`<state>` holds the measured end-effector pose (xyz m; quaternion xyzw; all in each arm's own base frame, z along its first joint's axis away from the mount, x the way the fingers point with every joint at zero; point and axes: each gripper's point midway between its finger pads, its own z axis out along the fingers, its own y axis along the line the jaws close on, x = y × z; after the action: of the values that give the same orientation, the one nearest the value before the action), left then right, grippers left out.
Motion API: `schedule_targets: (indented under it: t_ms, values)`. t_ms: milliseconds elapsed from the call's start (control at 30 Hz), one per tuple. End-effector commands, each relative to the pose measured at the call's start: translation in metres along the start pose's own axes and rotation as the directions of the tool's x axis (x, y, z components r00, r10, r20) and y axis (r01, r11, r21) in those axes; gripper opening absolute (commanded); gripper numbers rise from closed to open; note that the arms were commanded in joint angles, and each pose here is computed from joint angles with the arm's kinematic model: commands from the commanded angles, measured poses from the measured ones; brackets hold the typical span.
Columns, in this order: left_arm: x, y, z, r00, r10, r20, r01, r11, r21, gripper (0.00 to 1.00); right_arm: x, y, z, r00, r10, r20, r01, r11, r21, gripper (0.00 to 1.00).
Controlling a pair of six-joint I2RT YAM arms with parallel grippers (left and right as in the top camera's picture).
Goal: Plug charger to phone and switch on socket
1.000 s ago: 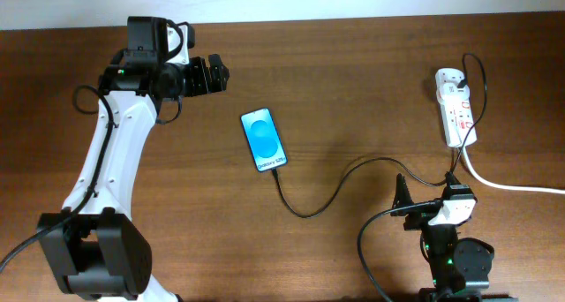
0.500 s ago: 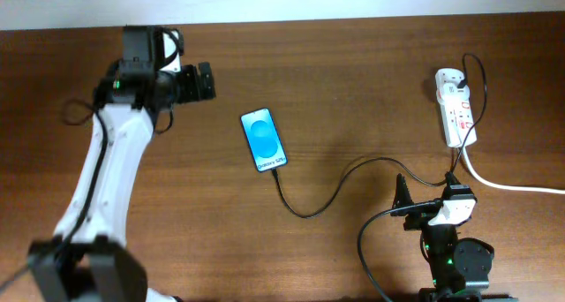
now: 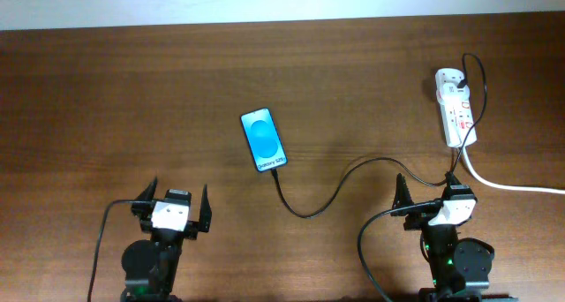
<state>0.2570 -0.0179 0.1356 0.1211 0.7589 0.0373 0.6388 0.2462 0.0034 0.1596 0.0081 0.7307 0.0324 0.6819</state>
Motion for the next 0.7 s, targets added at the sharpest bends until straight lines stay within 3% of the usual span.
schedule_targets:
  t_ms: [0, 133, 667]
  values:
    - [0.012, 0.007, -0.007, 0.999, 0.020, -0.037, -0.022, 0.999, -0.047, 0.99, 0.002, 0.001, 0.000, 1.000, 0.010, -0.003, -0.010, 1.000, -0.001, 0.98]
    - [-0.019, 0.013, -0.016, 0.994, 0.035, 0.100, -0.026, 0.996, -0.084, 0.99, 0.002, 0.001, 0.000, 1.000, 0.010, -0.003, -0.010, 1.000, -0.001, 0.98]
    - [-0.016, 0.012, -0.016, 0.996, 0.033, 0.088, -0.026, 0.996, -0.080, 0.99, 0.002, 0.001, 0.000, 1.000, 0.010, -0.003, -0.010, 1.000, -0.001, 0.98]
